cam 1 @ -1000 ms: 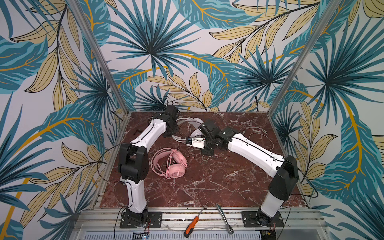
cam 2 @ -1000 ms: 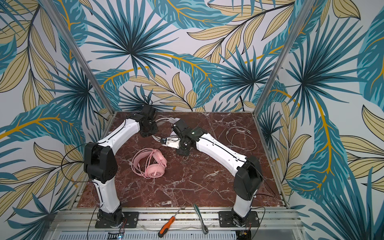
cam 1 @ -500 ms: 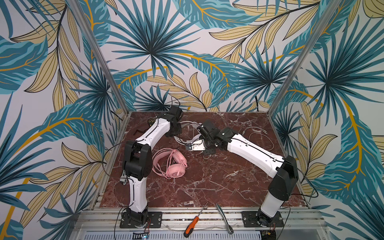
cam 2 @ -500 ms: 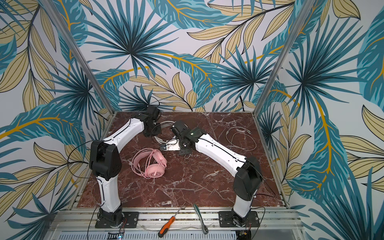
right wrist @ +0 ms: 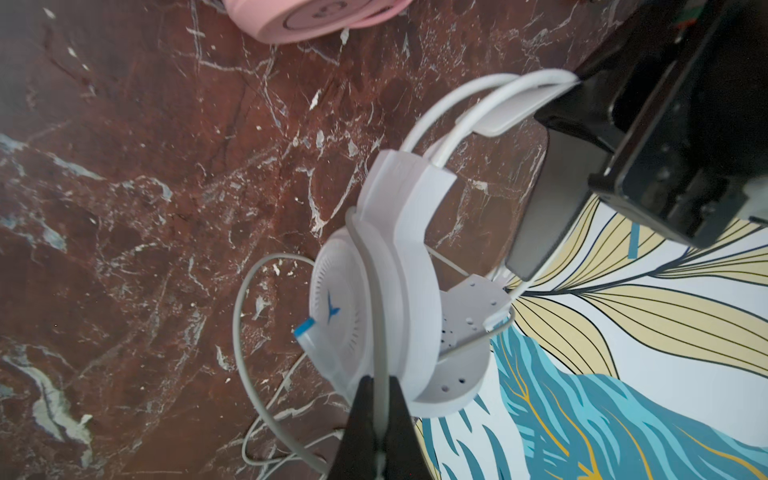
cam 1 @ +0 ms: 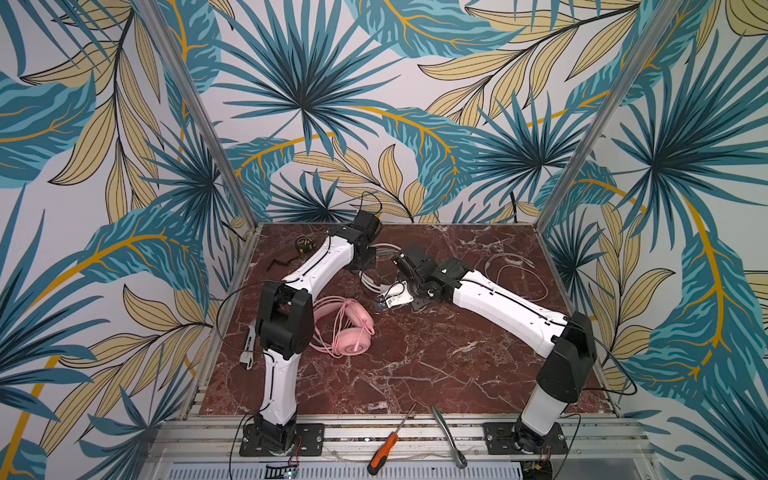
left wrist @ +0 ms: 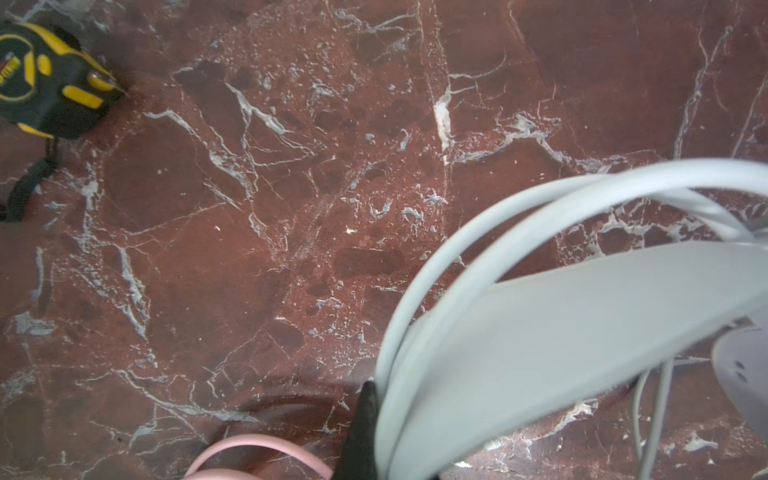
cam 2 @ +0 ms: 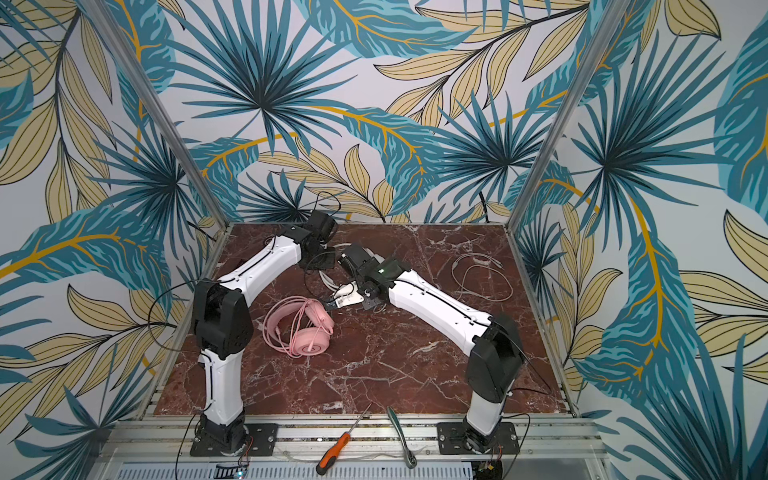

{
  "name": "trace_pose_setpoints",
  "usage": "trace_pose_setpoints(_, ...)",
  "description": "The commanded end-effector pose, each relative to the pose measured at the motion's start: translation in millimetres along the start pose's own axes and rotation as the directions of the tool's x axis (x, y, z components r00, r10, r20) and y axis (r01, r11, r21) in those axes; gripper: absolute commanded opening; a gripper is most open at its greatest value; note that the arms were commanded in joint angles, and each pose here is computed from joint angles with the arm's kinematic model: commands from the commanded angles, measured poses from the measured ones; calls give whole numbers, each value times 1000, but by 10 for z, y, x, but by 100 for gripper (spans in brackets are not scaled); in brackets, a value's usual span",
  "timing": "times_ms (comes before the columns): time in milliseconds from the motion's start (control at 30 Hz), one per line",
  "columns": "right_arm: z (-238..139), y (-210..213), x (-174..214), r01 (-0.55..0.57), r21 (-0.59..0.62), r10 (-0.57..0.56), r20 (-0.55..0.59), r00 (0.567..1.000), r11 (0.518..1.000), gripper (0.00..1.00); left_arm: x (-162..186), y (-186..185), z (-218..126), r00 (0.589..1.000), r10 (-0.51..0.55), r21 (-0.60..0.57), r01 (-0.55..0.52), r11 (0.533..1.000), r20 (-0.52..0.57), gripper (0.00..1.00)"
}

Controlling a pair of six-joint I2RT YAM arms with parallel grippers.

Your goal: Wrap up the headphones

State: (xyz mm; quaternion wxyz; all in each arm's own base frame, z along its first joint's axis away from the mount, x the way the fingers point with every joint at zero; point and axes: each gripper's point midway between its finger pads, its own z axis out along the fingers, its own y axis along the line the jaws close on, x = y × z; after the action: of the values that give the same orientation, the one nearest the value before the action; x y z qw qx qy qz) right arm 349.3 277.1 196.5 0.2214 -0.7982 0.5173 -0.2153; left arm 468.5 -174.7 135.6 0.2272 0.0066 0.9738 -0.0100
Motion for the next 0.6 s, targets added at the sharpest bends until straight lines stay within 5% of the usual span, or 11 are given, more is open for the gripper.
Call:
trace_pose_setpoints(0, -123, -102, 112, 32, 81, -29, -49, 998, 996, 0, -143, -51, -65, 997, 60, 15, -61, 998, 47, 0)
trace_pose_setpoints(567, 51, -252, 63, 138, 207, -128, -65, 990, 968, 0, -6, -319, -88, 963, 270, 159, -269, 950, 21, 0)
